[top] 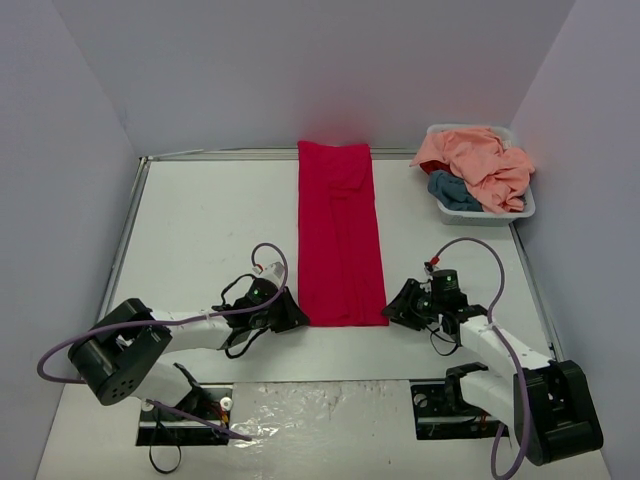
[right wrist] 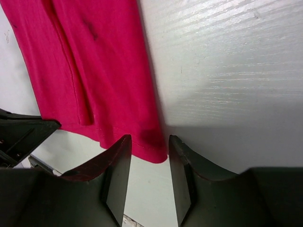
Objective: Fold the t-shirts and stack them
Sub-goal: Grab the bottom of the folded rectangular tshirt with both arms
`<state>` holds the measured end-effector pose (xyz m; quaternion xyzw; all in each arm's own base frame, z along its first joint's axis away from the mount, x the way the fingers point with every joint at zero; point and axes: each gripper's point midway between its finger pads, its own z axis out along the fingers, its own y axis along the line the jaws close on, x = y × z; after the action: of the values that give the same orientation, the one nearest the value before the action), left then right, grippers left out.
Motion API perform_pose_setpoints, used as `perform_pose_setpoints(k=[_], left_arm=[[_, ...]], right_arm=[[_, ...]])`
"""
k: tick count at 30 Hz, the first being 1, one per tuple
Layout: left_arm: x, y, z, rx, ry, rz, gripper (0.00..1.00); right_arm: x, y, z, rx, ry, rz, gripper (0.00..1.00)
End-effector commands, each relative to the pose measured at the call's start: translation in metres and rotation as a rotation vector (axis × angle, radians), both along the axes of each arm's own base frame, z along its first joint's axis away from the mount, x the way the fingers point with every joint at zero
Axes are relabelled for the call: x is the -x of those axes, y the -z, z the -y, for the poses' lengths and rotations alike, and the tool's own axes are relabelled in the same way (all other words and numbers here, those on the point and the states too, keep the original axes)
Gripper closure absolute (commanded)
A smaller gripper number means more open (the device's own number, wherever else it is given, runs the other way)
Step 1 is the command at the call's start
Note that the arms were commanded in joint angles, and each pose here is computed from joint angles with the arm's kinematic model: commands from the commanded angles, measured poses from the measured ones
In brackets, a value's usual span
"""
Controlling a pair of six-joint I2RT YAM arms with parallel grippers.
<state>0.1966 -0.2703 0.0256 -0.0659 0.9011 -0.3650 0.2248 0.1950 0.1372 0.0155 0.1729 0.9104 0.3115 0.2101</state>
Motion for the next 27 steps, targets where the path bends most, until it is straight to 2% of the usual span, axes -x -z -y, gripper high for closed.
perform_pose_setpoints(k=[1,10,14,21,27], left_arm=[[0.0152,0.0273,-0.0224,-0.125,0.001,-0.060,0.97],[0.0162,0.0286,-0.0234,-0.127,0.001,-0.062,0.97],[0.0161,0.0293,-0.0236,-0.130,0.001,-0.062,0.97],[0.0156,0.0291,-0.0233,-0.131,0.003,-0.060,0.97],[0.0158,0.0273,-0.0246,-0.139,0.010,-0.052,0.98]], right_arm=[[0.0101,0.0115,0.0009,0.019,-0.011,-0.041,0.66],[0.0112,0.0141,-0.0012,0.031,-0.023,-0.048,0.72],[0.0117,0.0151,-0.0017,0.036,-0.026,-0.051,0.79],[0.0154,0.0164,-0.0032,0.035,-0.034,-0.056,0.84],[0.0154,0.0152,-0.0042,0.037,-0.040,-0.055,0.94]])
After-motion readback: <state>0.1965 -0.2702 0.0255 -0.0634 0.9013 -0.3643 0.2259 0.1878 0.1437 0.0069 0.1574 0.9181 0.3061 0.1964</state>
